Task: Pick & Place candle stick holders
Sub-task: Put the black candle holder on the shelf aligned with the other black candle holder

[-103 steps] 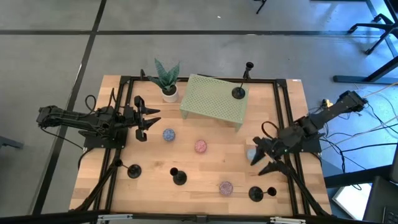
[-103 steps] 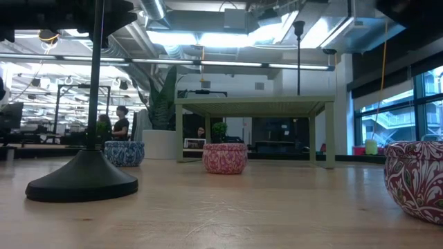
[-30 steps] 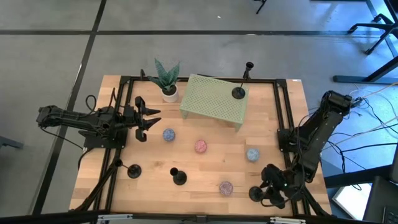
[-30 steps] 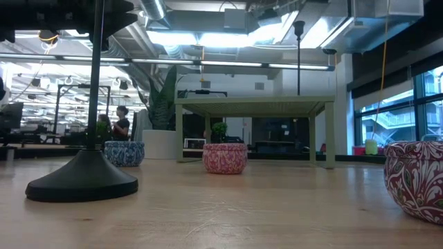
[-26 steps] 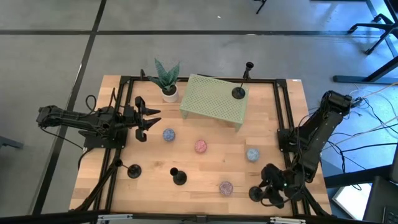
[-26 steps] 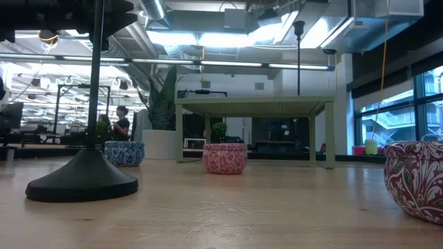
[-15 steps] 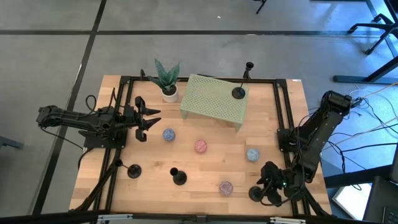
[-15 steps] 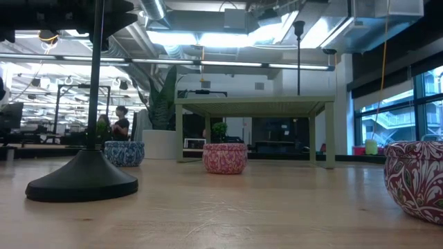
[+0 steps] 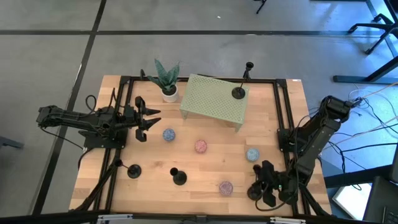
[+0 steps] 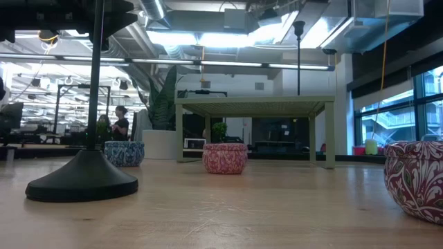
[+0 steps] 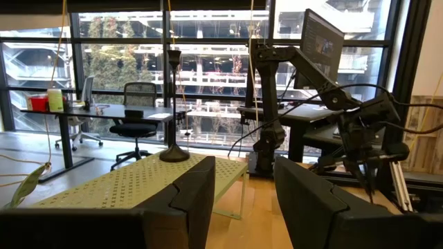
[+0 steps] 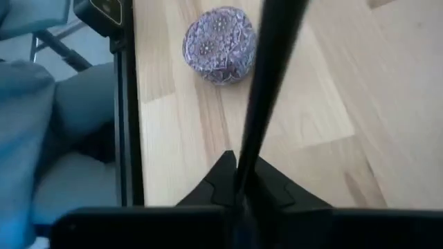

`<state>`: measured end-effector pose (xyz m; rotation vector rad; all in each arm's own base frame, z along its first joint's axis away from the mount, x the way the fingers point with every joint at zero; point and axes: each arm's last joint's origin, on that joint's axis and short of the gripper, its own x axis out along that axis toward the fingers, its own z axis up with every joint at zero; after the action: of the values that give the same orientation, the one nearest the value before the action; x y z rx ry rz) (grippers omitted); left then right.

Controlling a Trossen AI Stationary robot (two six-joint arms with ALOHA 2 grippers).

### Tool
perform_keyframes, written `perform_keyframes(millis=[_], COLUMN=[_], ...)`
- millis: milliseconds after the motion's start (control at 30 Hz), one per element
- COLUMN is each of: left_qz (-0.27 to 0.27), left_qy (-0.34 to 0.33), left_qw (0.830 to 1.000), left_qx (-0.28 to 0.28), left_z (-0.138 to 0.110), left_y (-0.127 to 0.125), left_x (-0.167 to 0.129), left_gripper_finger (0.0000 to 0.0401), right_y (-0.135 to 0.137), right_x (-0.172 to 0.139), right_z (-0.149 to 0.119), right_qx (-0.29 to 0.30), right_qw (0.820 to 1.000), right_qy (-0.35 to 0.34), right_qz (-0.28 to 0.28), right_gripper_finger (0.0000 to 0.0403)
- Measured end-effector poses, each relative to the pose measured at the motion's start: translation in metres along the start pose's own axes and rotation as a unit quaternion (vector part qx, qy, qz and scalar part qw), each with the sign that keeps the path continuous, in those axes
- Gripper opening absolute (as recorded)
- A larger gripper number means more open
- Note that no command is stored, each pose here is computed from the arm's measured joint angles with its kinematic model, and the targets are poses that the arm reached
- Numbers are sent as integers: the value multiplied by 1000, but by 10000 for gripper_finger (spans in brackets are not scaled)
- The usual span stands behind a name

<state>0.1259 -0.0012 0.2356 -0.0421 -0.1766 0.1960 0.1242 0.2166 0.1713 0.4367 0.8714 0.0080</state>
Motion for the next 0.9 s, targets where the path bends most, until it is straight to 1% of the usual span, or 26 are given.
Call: perform_keyframes(millis=[67,167,233,333,400,500,633,700,767,833,900], left_qz=[0,0,0,0,1,1,6,11,15,15,15], left_qy=[0,0,0,0,0,0,0,0,0,0,0], left_qw=[1000,1000,1000,1000,1000,1000,1000,1000,1000,1000,1000], left_qx=[6,18,19,18,19,19,19,18,18,20,21], left_z=[0,0,0,0,0,0,0,0,0,0,0], left_y=[0,0,0,0,0,0,0,1,1,1,1], left_x=[0,0,0,0,0,0,0,0,0,0,0], left_gripper_finger=[145,145,145,145,145,145,145,145,145,145,145], right_y=[-1,-1,-3,-6,-10,-17,-31,-35,-39,-43,-48], right_x=[-1,-2,-3,-2,0,1,-2,-7,-15,-24,-33], right_z=[1,9,14,23,32,48,76,93,111,133,152], right_qx=[0,13,18,18,15,34,35,29,17,15,6], right_qw=[1000,996,991,975,962,941,927,925,920,911,908], right_qy=[-24,-84,-130,-211,-255,-310,-329,-327,-332,-343,-342], right_qz=[-8,-17,-32,-64,-94,-132,-176,-189,-207,-227,-244], right_gripper_finger=[21,33,32,17,15,15,38,43,40,27,15])
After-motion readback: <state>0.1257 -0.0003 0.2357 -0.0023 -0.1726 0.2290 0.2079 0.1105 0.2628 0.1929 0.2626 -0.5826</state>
